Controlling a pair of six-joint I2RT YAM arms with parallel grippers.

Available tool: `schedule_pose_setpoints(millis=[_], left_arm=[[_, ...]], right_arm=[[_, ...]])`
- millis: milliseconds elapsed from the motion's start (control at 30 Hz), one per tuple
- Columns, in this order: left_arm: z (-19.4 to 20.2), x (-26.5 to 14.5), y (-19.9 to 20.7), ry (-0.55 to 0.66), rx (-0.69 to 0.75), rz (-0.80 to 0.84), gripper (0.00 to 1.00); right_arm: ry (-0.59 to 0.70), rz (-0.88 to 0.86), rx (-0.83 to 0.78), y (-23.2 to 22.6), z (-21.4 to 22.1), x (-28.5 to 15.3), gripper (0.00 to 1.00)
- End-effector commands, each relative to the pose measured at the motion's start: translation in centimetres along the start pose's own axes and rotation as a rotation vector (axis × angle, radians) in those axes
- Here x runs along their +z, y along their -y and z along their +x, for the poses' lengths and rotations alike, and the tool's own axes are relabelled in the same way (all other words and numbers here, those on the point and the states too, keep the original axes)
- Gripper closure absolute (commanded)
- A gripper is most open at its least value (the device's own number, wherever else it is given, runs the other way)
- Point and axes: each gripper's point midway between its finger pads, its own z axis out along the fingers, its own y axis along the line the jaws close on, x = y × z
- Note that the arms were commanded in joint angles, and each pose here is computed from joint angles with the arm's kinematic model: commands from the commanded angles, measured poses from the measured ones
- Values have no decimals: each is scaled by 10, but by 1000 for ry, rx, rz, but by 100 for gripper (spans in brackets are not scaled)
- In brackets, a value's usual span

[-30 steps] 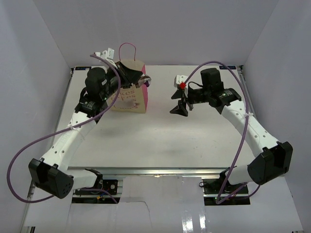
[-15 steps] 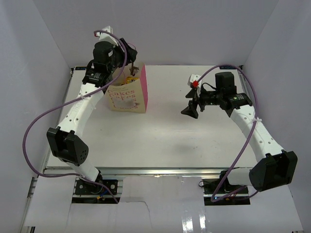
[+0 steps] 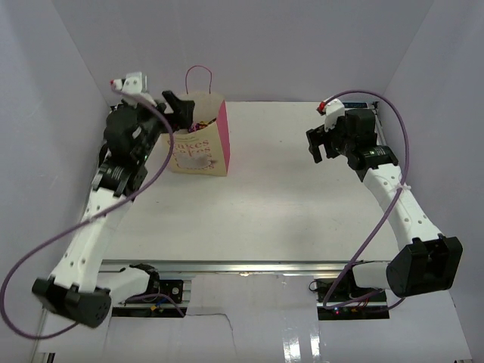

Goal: Place the snacks into the paper bag

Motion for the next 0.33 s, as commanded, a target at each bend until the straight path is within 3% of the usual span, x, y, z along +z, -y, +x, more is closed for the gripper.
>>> schedule_pose_setpoints(millis=[0,33,100,133,300], left_arm=[[-12,-72,-27,117,64,-104,2],[-23,-109,-29,185,48,-112,2],[27,-131,-56,115,29,-189,2],[21,-158,-60,180,-23,-206,2],[83,-190,-87,131,-131,-281,2]], right_arm=[[12,255,68,44,-2,-21,10],[11,270,70,46,-1,-23,10],[14,321,75,53,0,-31,10],[24,336,77,55,-2,-36,10],[22,354,59,57,1,-43,10]])
